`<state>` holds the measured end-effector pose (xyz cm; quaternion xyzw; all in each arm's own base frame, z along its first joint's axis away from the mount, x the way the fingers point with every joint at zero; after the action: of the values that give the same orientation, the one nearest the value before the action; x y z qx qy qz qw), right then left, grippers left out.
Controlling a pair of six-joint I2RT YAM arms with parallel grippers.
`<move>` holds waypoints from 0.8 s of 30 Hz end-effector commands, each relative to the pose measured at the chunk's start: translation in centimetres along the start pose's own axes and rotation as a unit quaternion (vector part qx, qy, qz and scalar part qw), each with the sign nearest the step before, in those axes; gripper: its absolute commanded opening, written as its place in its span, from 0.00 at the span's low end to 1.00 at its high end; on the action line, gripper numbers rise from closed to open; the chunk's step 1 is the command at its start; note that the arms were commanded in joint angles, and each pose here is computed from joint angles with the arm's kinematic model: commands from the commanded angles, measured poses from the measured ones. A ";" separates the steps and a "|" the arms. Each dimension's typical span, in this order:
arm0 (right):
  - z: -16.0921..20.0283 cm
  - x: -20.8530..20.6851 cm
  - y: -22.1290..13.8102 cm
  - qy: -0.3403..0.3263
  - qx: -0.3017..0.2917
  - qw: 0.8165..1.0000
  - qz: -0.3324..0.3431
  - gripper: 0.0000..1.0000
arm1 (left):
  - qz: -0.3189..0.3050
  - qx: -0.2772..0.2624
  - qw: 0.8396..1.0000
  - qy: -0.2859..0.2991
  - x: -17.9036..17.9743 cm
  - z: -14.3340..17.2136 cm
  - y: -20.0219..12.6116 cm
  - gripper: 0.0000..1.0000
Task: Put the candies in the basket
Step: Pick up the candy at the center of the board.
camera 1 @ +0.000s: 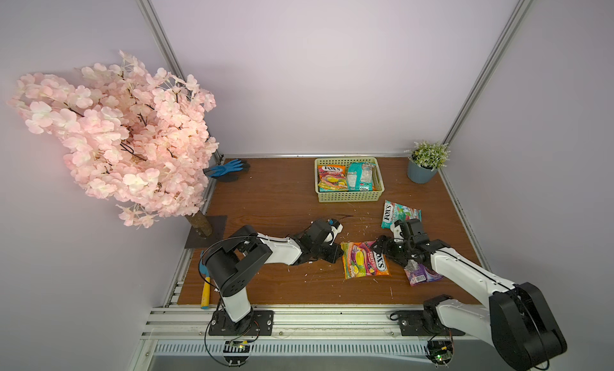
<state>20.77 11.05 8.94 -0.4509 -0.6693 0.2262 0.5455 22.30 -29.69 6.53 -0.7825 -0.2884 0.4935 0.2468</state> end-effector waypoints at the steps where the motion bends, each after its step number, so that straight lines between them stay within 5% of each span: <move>1: 1.6 0.5 0.7 0.029 0.022 0.996 -0.077 0.82 | -0.112 0.063 0.991 -0.025 4.5 4.0 0.1 0.10; 8: -0.1 2.9 -1.1 -0.002 -0.051 0.981 -0.189 0.78 | -0.139 0.064 0.988 -0.025 5.2 4.4 -0.5 0.13; 12: -0.4 3.2 -1.8 -0.034 -0.065 0.982 -0.176 0.72 | -0.144 0.060 0.987 -0.027 5.2 4.3 -0.6 0.14; 24: -1.7 1.9 -2.7 -0.102 -0.081 0.990 -0.057 0.08 | -0.120 0.055 0.990 -0.048 4.5 4.0 -0.3 0.17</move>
<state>20.29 11.42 11.03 -0.4040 -0.7486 0.1666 0.4986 22.42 -29.04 6.63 -0.7723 -0.3200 0.4905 0.2462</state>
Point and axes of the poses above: each gripper's point midway between its finger pads, its own y axis out along the fingers, its own x axis along the line the jaws close on, z = x × y, the point moved 6 cm from there along -y, back along the fingers, and after that the axes turned 12 degrees about -y, right-handed, at the moved point
